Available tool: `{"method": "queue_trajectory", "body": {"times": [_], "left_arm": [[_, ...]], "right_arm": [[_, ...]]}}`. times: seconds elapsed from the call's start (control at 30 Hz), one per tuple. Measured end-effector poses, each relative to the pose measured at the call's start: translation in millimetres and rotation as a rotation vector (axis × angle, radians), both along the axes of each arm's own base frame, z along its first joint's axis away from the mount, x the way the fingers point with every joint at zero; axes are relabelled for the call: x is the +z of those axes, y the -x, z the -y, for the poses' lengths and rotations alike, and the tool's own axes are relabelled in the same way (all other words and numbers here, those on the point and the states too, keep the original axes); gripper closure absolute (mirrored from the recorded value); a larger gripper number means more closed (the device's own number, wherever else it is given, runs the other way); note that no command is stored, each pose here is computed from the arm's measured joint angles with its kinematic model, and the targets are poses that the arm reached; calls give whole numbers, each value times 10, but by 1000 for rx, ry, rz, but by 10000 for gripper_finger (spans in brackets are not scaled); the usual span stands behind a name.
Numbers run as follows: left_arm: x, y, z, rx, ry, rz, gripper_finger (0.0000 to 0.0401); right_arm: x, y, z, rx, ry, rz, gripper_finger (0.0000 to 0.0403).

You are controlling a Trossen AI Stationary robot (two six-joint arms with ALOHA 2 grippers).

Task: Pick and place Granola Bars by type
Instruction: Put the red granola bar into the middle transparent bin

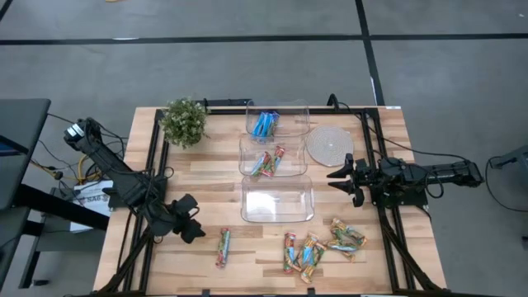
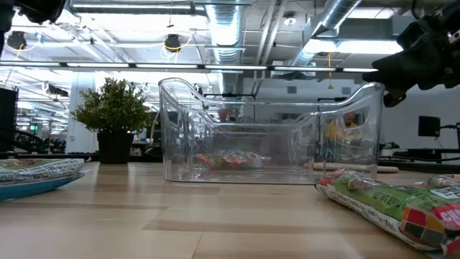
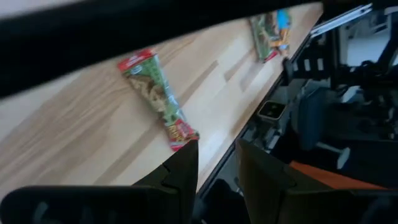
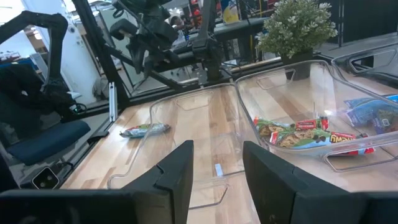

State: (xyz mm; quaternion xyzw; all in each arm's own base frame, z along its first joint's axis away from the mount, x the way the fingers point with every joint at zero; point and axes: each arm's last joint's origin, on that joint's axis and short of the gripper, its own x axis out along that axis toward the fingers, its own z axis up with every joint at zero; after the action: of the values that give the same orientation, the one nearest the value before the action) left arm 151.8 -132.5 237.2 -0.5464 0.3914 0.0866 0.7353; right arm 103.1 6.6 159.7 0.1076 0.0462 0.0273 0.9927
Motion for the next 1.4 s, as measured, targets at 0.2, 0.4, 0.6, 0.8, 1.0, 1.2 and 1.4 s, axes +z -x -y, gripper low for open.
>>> {"method": "queue_trajectory", "body": {"times": [0.2,0.4,0.6,0.8,1.0,1.2,1.4], "left_arm": [[7,-7,-1,26,3,14,301],[-38,20,-29,30,-41,-32,294],[-170,-50,49,8,-65,-94,251],[-387,-229,148,51,-33,-176,202],[-624,-514,211,98,37,-216,184],[-758,-799,265,137,30,-272,184],[-868,-945,266,144,37,-332,184]], "right_arm": [[0,0,0,0,0,0,269],[0,0,0,0,0,0,269],[-1,0,0,0,0,0,270],[-1,0,0,0,0,0,268],[0,0,0,0,0,0,270],[0,0,0,0,0,0,268],[0,0,0,0,0,0,270]]}}
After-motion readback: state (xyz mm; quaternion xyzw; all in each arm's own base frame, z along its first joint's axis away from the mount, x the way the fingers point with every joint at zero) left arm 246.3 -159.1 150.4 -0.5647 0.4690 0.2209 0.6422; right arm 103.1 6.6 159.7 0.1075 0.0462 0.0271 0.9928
